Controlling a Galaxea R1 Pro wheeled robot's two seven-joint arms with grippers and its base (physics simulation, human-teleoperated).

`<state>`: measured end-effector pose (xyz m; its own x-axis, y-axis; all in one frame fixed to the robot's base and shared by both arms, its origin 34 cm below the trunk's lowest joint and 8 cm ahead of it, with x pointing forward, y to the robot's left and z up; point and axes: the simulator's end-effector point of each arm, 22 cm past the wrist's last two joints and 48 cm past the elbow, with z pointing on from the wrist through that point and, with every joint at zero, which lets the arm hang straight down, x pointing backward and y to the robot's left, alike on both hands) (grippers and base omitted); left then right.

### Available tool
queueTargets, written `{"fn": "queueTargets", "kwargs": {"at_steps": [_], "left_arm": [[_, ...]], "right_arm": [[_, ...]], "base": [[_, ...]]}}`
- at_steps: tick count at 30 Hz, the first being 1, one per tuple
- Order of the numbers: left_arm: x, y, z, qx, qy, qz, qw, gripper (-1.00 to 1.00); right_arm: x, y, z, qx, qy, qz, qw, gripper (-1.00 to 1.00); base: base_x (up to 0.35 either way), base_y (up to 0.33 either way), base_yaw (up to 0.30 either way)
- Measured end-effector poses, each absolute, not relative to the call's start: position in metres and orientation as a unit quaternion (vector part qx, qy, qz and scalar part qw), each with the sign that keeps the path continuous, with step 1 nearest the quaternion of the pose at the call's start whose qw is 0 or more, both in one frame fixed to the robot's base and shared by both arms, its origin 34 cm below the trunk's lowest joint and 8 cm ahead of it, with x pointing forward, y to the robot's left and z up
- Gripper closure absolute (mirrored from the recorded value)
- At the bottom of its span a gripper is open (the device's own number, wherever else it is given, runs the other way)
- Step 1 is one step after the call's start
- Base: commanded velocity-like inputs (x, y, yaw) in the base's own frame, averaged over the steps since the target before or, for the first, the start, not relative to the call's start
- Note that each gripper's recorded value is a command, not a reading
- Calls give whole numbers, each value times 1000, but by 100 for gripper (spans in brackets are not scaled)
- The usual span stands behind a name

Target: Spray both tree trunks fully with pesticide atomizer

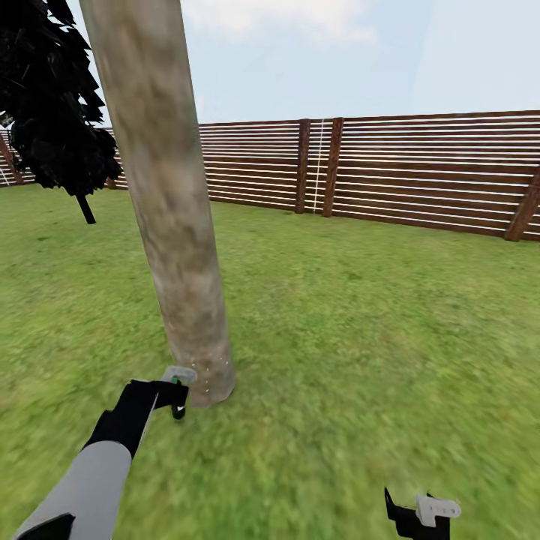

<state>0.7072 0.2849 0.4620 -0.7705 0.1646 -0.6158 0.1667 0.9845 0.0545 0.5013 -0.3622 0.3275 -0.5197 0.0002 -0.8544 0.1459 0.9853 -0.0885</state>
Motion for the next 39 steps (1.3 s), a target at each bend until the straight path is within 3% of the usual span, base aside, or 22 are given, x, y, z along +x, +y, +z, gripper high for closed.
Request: {"fn": "queueTargets", "kwargs": {"at_steps": [5, 10, 16, 23, 32, 39], "left_arm": [[719, 301, 508, 84, 938, -36, 334, 100], [721, 265, 524, 144, 938, -20, 315, 100], [732, 316, 550, 136, 936, 25, 322, 100], [743, 331, 583, 129, 938, 1, 322, 100], [703, 330, 526, 129, 956, -6, 264, 100], [738, 344, 584, 116, 943, 8, 312, 100]], "right_arm": [[497, -359, 323, 44, 872, -71, 483, -100], [497, -359, 323, 44, 872, -70, 483, -100], [497, -359, 323, 44, 872, -70, 483, -100], [497, -359, 323, 44, 872, -70, 483, -100], [497, -359, 323, 44, 872, -70, 483, -100], [497, -359, 323, 44, 872, -70, 483, -100]], "base": [[0, 0, 0], [0, 0, 0], [0, 0, 0], [0, 0, 0], [0, 0, 0], [0, 0, 0]]}}
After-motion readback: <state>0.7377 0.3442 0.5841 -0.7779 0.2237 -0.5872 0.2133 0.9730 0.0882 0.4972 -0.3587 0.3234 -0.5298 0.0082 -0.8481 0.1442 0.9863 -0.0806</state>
